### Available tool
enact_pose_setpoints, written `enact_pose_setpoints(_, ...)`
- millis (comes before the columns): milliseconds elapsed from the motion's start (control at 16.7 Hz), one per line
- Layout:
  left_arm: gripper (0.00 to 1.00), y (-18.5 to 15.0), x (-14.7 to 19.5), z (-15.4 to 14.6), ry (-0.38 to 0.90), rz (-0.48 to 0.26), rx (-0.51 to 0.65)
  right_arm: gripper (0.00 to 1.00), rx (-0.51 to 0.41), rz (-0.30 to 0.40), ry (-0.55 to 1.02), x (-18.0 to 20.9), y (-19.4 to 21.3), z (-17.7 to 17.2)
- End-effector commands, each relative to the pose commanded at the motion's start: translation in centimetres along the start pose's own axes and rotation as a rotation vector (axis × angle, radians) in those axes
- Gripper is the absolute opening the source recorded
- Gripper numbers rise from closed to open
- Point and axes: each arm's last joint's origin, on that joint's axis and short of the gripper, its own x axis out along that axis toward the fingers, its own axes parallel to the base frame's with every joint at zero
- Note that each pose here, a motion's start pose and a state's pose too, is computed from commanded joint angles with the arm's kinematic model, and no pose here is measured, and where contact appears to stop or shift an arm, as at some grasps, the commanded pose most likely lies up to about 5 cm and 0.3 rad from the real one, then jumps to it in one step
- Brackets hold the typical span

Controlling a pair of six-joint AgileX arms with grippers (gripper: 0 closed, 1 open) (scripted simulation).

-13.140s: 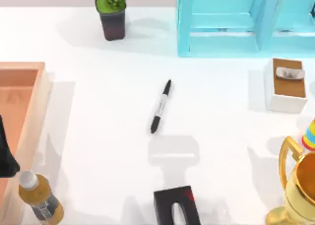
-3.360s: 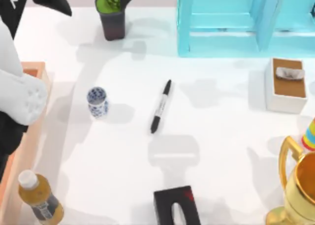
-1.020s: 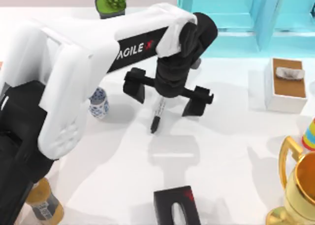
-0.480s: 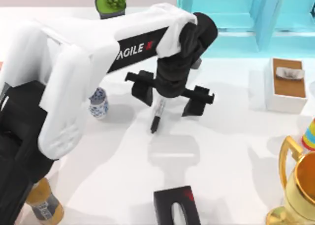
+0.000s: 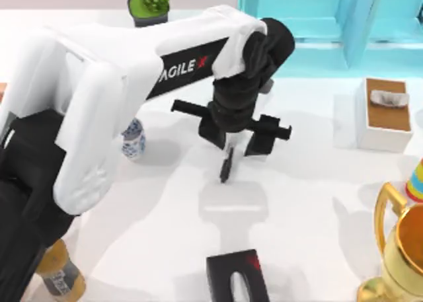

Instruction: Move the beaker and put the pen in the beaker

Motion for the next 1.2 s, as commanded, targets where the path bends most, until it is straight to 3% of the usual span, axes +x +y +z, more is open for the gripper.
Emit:
enact_pose_setpoints(360, 0.00, 0.0, 0.0, 0.0, 0.000, 0.000, 0.000, 1.00, 0.000, 0.000, 0.000, 0.0, 0.0, 0.0)
enact_pose_setpoints(420, 0.00, -0.7, -3.3, -0.2, -0.033, -0.082, -0.011, 1.00, 0.000, 0.000, 0.000, 0.0, 0.0, 0.0)
enact_pose_setpoints(720, 0.00, -1.2, -6.4, -2.1, -0.030, -0.077, -0.014, 1.00, 0.000, 0.000, 0.000, 0.0, 0.0, 0.0)
enact_pose_setpoints(1200, 0.00, -1.8, -14.4, -8.6, -0.034, -0.083, -0.012, 1.00, 0.000, 0.000, 0.000, 0.0, 0.0, 0.0)
